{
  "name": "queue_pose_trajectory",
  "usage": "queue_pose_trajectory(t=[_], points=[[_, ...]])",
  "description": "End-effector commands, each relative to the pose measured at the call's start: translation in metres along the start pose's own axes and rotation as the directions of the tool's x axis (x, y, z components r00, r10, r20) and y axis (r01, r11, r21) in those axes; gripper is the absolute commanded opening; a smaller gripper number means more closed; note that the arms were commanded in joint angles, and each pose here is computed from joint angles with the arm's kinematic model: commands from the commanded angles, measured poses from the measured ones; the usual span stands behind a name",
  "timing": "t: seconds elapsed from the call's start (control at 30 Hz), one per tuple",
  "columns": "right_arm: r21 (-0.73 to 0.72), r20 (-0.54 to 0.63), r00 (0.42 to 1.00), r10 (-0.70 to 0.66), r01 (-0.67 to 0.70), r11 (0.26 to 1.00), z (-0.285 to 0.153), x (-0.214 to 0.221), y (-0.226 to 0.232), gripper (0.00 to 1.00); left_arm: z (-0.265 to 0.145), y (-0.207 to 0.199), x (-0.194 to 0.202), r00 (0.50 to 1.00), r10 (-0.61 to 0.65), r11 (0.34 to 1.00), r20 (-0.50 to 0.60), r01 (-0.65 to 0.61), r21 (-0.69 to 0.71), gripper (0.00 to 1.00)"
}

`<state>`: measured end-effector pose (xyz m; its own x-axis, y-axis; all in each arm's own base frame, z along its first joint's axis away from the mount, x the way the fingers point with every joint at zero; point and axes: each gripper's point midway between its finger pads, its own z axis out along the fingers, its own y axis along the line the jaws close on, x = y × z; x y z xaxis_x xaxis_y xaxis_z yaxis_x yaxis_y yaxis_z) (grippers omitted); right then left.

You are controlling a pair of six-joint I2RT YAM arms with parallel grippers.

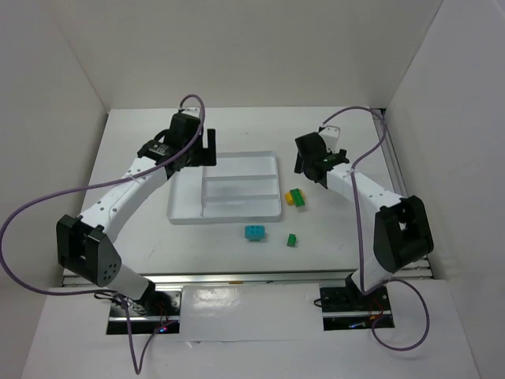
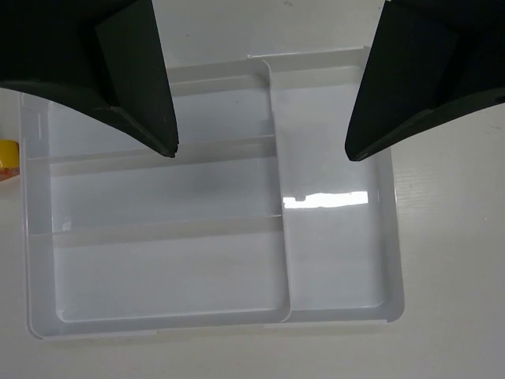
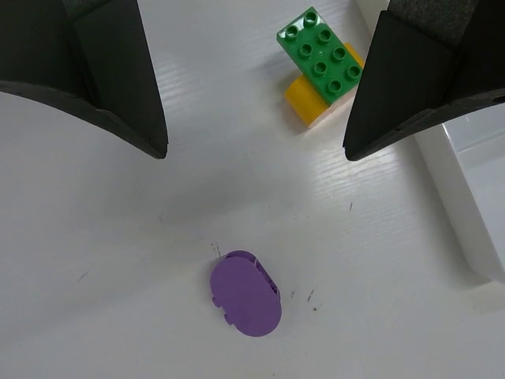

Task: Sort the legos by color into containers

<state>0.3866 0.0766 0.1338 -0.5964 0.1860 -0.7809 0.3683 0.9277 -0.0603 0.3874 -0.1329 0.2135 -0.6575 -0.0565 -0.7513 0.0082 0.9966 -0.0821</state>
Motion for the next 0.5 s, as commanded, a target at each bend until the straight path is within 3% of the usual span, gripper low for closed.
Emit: queue_pose_trajectory(t=[0.0,0.27,0.47], points=[[-0.003,-0.018,1.000,-0.009,0.009,1.000,0.004,0.006,0.003,1.00,-0.001,-0.008,0.003,1.000,0.008,1.000,-0.012,-0.008,0.022,1.00],[-0.051,-0.009,1.000,-0.009,0.009,0.999,0.001,0.001,0.011,1.00,0.007,0.005,0.018,1.000,-0.010,0.995,-0.029,0.007,-0.100,1.00],[-0.053,0.012,0.991,-0.130,0.131,0.990,0.018,-0.022,0.016,1.00,0.012,-0.001,0.022,0.996,-0.067,0.993,-0.060,0.061,-0.102,1.00]])
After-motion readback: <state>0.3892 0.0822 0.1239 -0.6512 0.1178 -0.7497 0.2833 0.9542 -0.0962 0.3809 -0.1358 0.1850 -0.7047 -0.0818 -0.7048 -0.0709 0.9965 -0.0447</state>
